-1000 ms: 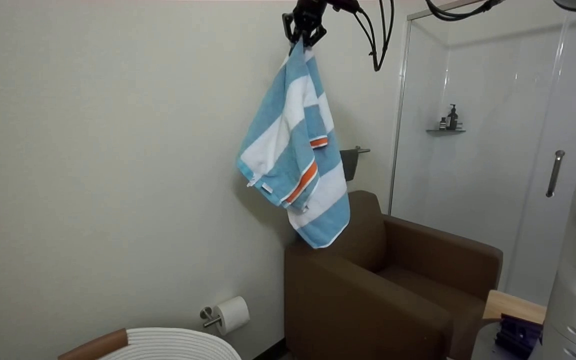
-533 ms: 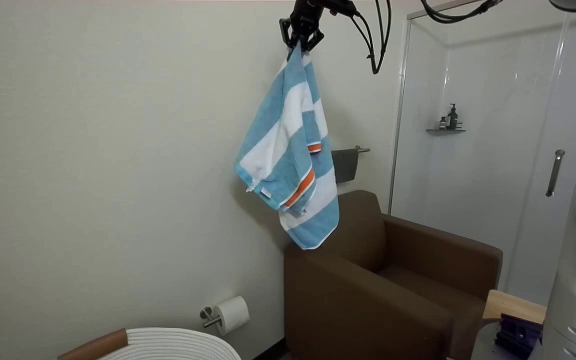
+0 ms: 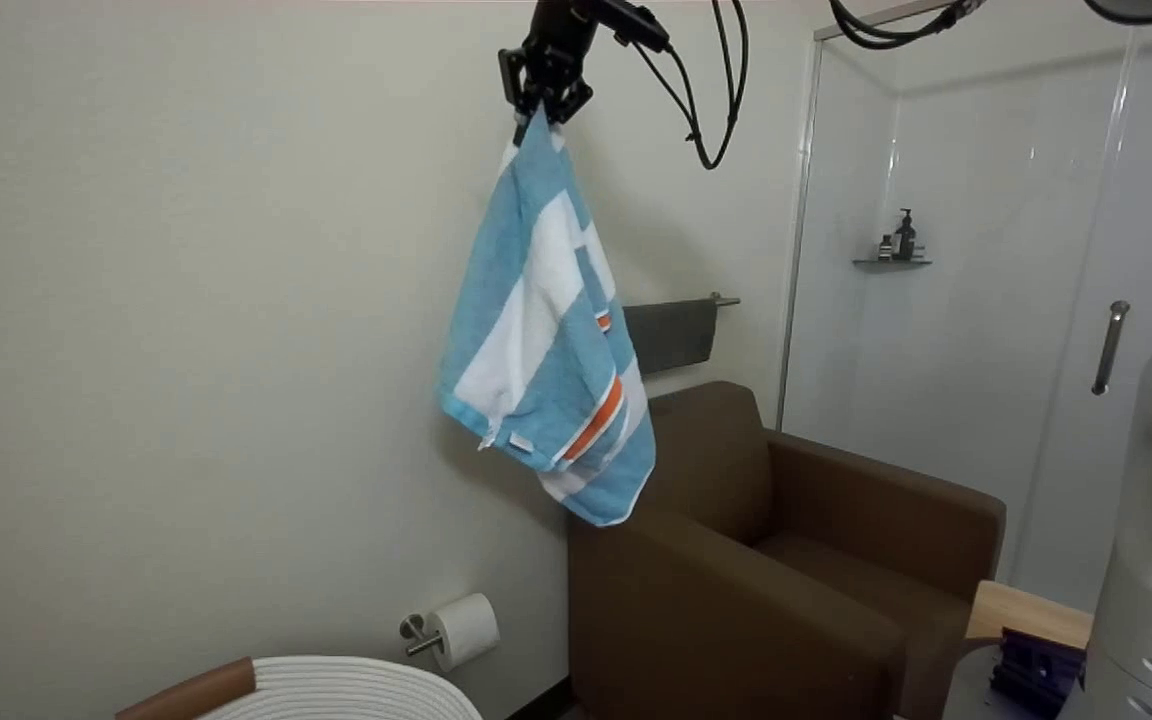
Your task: Pick the cloth on the couch and put it in the bag
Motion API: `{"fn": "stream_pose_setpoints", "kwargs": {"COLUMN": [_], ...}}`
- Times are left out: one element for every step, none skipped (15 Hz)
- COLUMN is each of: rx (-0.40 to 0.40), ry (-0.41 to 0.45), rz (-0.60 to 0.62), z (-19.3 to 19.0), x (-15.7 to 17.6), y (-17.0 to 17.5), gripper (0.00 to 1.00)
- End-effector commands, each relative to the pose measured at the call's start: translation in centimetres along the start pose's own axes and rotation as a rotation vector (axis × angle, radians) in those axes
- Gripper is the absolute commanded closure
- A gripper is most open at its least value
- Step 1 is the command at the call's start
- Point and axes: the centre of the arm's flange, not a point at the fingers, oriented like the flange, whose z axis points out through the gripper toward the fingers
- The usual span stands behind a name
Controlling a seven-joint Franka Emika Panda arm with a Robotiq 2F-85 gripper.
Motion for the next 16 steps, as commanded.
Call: {"fn": "stream_pose_setpoints", "kwargs": {"rx": [0.036,0.047,0.075,0.097,0.116,0.130,0.142,0.158,0.179,0.204,0.222,0.241,0.255,0.203,0.214,0.218], "ry": [-0.007,-0.007,-0.013,-0.015,-0.017,-0.014,-0.007,0.004,0.015,0.028,0.047,0.062,0.074,0.021,0.028,0.032], "rz": [-0.194,-0.245,-0.293,-0.342,-0.391,-0.442,-0.493,-0.541,-0.586,-0.628,-0.668,-0.707,-0.748,-0.670,-0.696,-0.708], "z": [-2.0,-2.1,-2.2,-2.5,-2.9,-3.5,-4.0,-4.8,-5.4,-6.0,-6.4,-6.8,-7.0,-5.4,-5.7,-5.9], "x": [-4.8,-5.9,-6.7,-7.4,-8.2,-8.4,-9.0,-9.0,-9.4,-9.8,-10.2,-10.2,-10.0,-11.0,-11.0,-11.0], "y": [-6.2,-8.1,-10.0,-11.7,-13.6,-15.1,-16.5,-17.7,-18.8,-19.8,-20.5,-21.1,-21.3,-21.2,-21.5,-21.5], "gripper": [0.91,0.91,0.91,0.91,0.91,0.91,0.91,0.91,0.91,0.91,0.91,0.91,0.91,0.84,0.84,0.84]}}
